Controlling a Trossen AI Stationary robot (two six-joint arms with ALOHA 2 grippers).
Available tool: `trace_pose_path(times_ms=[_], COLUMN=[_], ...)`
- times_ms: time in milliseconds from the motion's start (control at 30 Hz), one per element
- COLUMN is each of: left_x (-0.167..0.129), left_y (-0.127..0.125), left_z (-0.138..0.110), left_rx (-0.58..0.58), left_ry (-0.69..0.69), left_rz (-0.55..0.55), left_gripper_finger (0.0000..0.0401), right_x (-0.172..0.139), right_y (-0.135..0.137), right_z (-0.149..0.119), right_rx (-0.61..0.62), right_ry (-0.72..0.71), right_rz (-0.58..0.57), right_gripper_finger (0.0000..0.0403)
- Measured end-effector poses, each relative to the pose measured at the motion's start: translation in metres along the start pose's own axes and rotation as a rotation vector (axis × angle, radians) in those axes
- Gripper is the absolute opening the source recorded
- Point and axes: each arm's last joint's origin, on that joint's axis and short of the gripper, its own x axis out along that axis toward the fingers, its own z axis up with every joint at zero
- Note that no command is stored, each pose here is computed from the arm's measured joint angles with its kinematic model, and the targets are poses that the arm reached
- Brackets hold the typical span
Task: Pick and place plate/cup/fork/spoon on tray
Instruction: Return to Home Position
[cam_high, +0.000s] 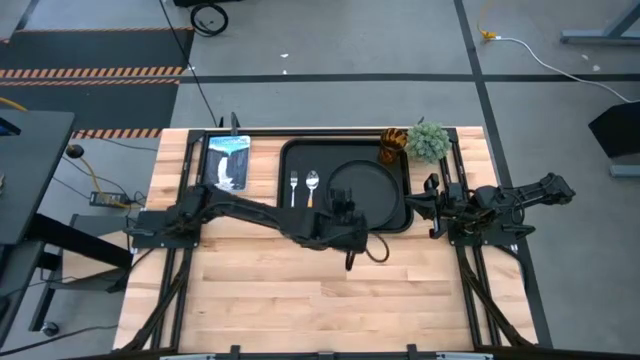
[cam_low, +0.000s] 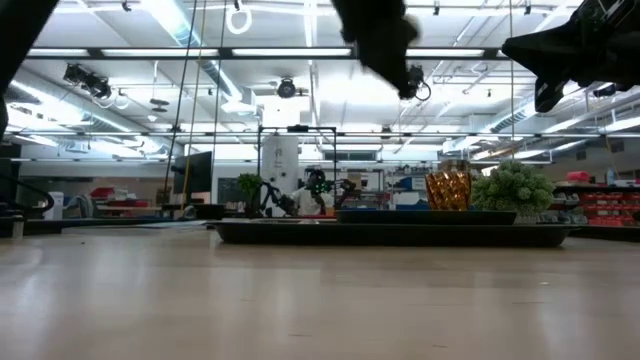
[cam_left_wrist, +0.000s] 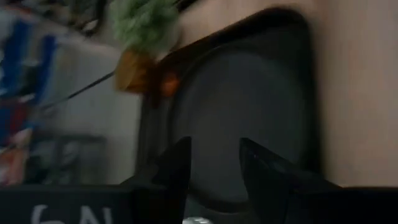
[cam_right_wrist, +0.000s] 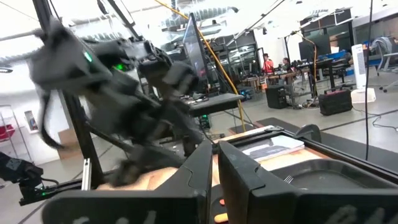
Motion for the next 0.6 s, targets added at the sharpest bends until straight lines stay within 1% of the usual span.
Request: trace_pose_path(times_ms=[33, 100, 200, 333, 467, 500, 600], left_x=[-0.009, -0.027, -0.055, -0.084, -0.108, -0.113, -0.131], left_y=[0.003, 0.01, 0.025, 0.042, 0.057, 0.06, 0.07], left_z=[0.002, 0.005, 0.008, 0.011, 0.023, 0.025, 0.025], left_rx=[-0.005, -0.032, -0.113, -0.254, -0.45, -0.468, -0.446], left_ry=[-0.024, -0.074, -0.133, -0.217, -0.365, -0.403, -0.452], left_rz=[-0.04, -0.085, -0.097, -0.112, -0.123, -0.121, -0.104], left_gripper_finger=[0.0144, 0.0144, 0.0144, 0.0144, 0.0144, 0.0144, 0.0144], right_x=[0.0, 0.0, 0.0, 0.0, 0.0, 0.0, 0.0], right_y=[0.0, 0.0, 0.0, 0.0, 0.0, 0.0, 0.0], right_z=[0.0, 0.0, 0.0, 0.0, 0.0, 0.0, 0.0], right_rx=[0.0, 0.0, 0.0, 0.0, 0.0, 0.0, 0.0], right_ry=[0.0, 0.0, 0.0, 0.0, 0.0, 0.0, 0.0], right_rz=[0.0, 0.0, 0.0, 0.0, 0.0, 0.0, 0.0], right_gripper_finger=[0.0034, 0.0034, 0.0034, 0.0034, 0.0034, 0.0034, 0.0034])
